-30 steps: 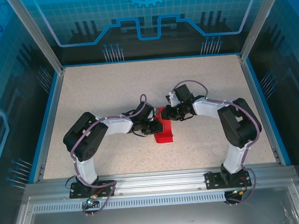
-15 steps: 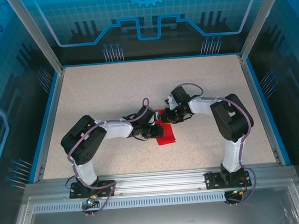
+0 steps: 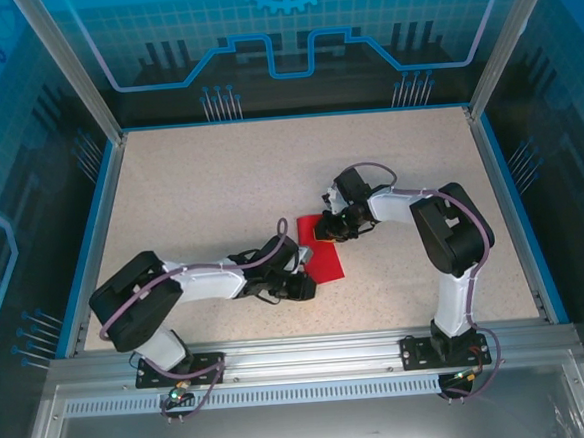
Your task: Fold a paper plane with a square sheet of paper (fold left side to right side)
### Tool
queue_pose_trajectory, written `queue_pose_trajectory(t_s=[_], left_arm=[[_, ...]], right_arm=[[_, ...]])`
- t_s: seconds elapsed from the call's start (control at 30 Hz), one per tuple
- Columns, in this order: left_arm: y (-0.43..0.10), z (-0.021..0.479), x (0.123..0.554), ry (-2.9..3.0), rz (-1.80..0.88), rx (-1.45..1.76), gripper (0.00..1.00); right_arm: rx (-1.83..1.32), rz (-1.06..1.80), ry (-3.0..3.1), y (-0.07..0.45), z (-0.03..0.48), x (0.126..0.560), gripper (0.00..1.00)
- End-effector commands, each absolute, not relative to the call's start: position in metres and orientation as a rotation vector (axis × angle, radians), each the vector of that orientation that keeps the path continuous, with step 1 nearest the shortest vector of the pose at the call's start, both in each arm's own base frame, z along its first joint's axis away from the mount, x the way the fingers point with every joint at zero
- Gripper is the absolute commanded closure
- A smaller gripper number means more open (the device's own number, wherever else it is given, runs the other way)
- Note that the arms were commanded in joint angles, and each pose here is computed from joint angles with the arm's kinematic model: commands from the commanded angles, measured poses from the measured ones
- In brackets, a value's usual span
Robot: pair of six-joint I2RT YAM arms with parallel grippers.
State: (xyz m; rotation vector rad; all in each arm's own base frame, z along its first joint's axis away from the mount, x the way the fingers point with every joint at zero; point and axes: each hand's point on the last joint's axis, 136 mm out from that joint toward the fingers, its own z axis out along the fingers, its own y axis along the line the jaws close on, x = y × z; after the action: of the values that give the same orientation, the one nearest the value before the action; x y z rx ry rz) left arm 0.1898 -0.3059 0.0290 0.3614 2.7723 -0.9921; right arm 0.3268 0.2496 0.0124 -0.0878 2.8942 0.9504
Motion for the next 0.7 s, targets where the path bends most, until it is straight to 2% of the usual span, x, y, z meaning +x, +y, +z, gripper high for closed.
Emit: queue_pose_trajectory(t_s=[0.0,0.2,0.43,0.67], left_arm=[[-0.31,0.061,0.2,2.69,-1.078,0.323,0.79],[-0.298,0.086,0.24,2.604,-1.115,0.206,0.73],[-0.319,0.067,0.271,2.64,-1.138,0.228,0.78],[-0.331,0.042,0.271,2.698,-1.104,0.235,0.79]], right_arm=[[-0.01,0.82,3.014,0.23,-0.019,0.313,0.78],[-0.027,0.861,2.986,0.234,-0.014,0.313,0.78],[-0.053,0.9,2.965,0.239,-0.01,0.312,0.77],[-0.073,0.944,2.918,0.246,0.004,0.317,0.77]])
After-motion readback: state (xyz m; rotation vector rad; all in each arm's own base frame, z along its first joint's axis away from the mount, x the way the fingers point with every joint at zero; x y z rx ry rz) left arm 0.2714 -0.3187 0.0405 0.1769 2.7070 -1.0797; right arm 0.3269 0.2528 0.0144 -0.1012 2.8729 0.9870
